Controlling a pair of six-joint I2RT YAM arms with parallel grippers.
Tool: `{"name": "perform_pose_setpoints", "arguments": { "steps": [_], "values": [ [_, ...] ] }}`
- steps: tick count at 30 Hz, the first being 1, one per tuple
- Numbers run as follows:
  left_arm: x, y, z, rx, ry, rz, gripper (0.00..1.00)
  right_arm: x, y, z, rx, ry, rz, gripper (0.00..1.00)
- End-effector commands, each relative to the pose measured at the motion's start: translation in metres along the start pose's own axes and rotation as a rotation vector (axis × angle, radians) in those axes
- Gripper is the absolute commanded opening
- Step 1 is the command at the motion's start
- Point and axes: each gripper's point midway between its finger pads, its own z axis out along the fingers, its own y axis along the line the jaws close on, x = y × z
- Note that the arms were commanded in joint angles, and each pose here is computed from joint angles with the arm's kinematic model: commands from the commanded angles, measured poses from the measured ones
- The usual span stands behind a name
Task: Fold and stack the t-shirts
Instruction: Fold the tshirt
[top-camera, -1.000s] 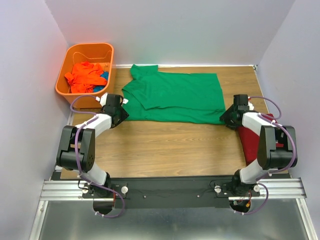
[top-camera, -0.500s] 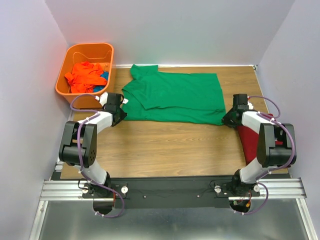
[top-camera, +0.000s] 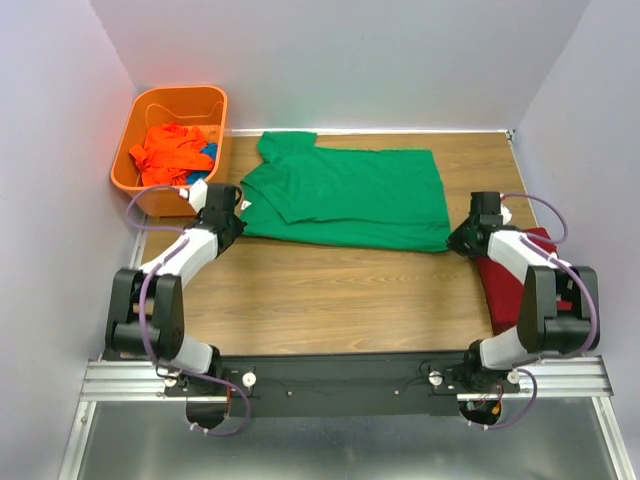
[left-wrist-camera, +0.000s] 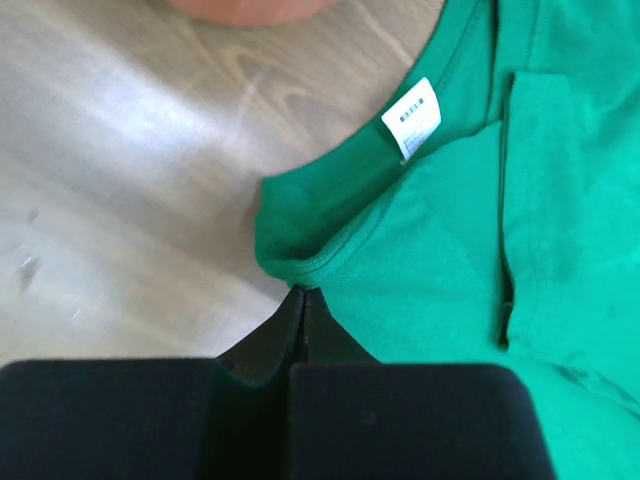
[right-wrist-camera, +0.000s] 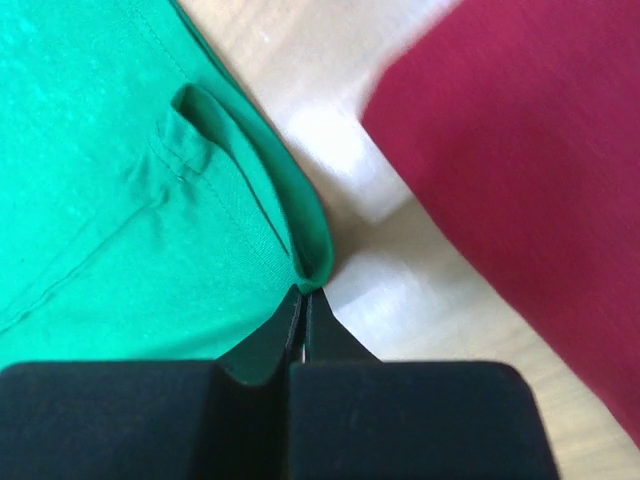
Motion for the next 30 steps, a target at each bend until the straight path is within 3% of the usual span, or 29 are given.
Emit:
{"name": "perform_pose_setpoints", "arguments": {
  "steps": [1, 17, 18, 20, 21, 22, 23, 25, 30],
  "values": [
    [0.004, 0.037, -0.022, -0.081, -0.034, -0.015, 0.00, 0.017, -0.025, -0.016, 0.051, 0.037, 0.004, 0.01],
    [0.027, 0.076, -0.076, -0.042, -0.056, -0.164, 0.00, 0.078, -0.062, -0.065, 0.070, 0.175, 0.089, 0.03],
    [0.031, 0.075, -0.076, -0.030, -0.042, -0.163, 0.00, 0.080, -0.063, -0.066, 0.070, 0.175, 0.089, 0.06],
    [0.033, 0.073, -0.077, -0.016, -0.033, -0.171, 0.01, 0.083, -0.059, -0.071, 0.045, 0.195, 0.090, 0.32],
    [0.035, 0.071, -0.077, -0.006, -0.021, -0.175, 0.06, 0.082, -0.056, -0.072, 0.029, 0.196, 0.076, 0.47],
    [0.033, 0.066, -0.077, 0.011, -0.020, -0.174, 0.15, 0.079, -0.048, -0.075, -0.006, 0.203, 0.062, 0.71],
    [0.032, 0.063, -0.077, 0.022, -0.014, -0.160, 0.21, 0.076, -0.044, -0.077, -0.026, 0.203, 0.025, 0.79],
    [0.023, 0.054, -0.081, 0.037, -0.021, -0.146, 0.40, 0.070, -0.035, -0.081, -0.065, 0.197, -0.004, 0.87],
    [-0.006, 0.025, -0.091, 0.113, -0.063, -0.080, 0.51, 0.036, 0.011, -0.100, -0.269, 0.096, -0.093, 0.88]
  ]
}}
